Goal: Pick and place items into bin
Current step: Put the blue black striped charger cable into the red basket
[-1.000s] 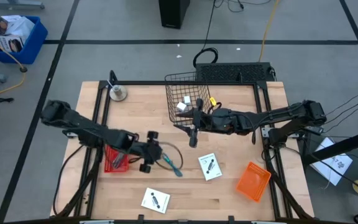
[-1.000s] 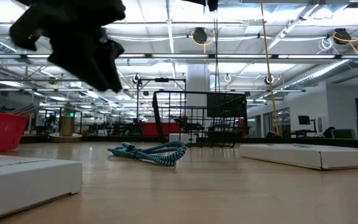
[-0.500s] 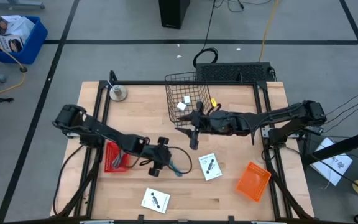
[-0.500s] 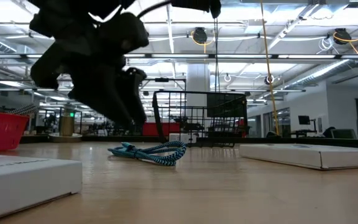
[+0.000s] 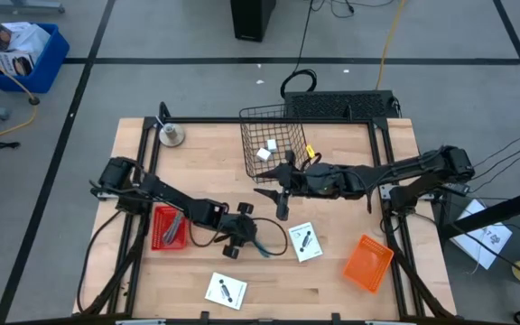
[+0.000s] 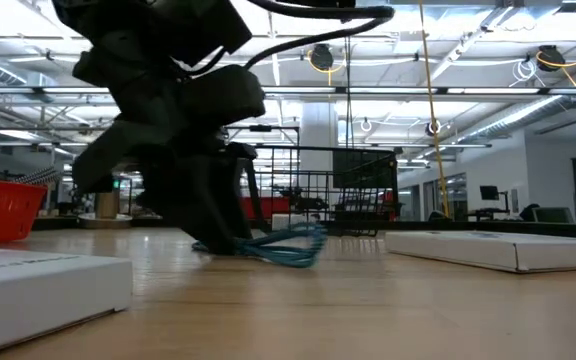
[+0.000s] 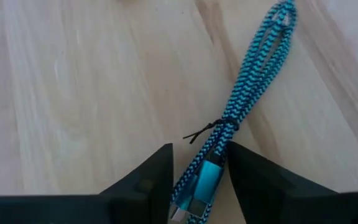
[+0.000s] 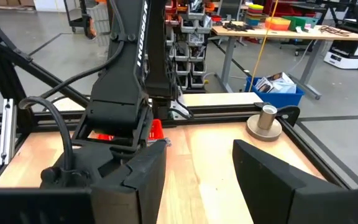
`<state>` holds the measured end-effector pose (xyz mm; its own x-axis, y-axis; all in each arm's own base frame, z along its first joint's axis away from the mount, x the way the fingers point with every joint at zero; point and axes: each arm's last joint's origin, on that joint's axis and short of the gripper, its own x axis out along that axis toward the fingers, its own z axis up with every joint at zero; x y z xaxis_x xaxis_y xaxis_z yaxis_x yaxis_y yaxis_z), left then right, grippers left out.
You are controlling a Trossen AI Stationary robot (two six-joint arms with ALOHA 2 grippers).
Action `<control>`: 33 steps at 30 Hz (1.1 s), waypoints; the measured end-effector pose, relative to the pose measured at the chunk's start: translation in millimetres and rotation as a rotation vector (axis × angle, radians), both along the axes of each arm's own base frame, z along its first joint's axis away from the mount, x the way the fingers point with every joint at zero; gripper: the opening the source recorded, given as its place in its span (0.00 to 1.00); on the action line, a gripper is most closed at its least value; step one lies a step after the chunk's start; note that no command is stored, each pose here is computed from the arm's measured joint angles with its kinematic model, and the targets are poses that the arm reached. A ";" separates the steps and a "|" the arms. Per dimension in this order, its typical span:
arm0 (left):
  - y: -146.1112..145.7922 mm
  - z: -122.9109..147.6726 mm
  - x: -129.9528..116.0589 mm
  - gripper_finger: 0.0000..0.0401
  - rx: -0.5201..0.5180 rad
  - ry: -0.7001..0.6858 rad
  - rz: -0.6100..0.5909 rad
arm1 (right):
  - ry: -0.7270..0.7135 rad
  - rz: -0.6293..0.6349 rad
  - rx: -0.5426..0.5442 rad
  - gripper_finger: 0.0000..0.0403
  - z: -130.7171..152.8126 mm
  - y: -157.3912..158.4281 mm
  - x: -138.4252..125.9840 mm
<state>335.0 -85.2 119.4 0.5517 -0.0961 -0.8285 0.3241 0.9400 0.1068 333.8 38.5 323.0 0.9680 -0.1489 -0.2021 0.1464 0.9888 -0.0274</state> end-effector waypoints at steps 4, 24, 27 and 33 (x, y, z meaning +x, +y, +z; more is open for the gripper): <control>-1.7 1.0 7.6 0.29 -0.011 -0.003 0.013 | 0.005 0.002 -0.003 0.44 -0.4 0.1 -0.1; -0.1 85.6 -38.1 0.04 -0.169 0.043 0.650 | 0.027 0.046 -0.106 0.45 9.4 5.3 -12.9; -6.1 98.4 -56.7 0.05 -0.218 0.056 0.796 | 0.017 0.049 -0.132 0.44 11.3 5.4 -13.3; -24.8 120.3 -90.5 0.04 -0.328 0.051 0.962 | 0.013 0.059 -0.193 0.44 12.5 4.7 -12.7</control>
<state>244.4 -110.0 239.7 0.4797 0.1429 -0.8657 -0.5881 0.7846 -0.1964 321.1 43.2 335.5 0.9738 -0.1293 -0.1872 0.0869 0.9718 -0.2191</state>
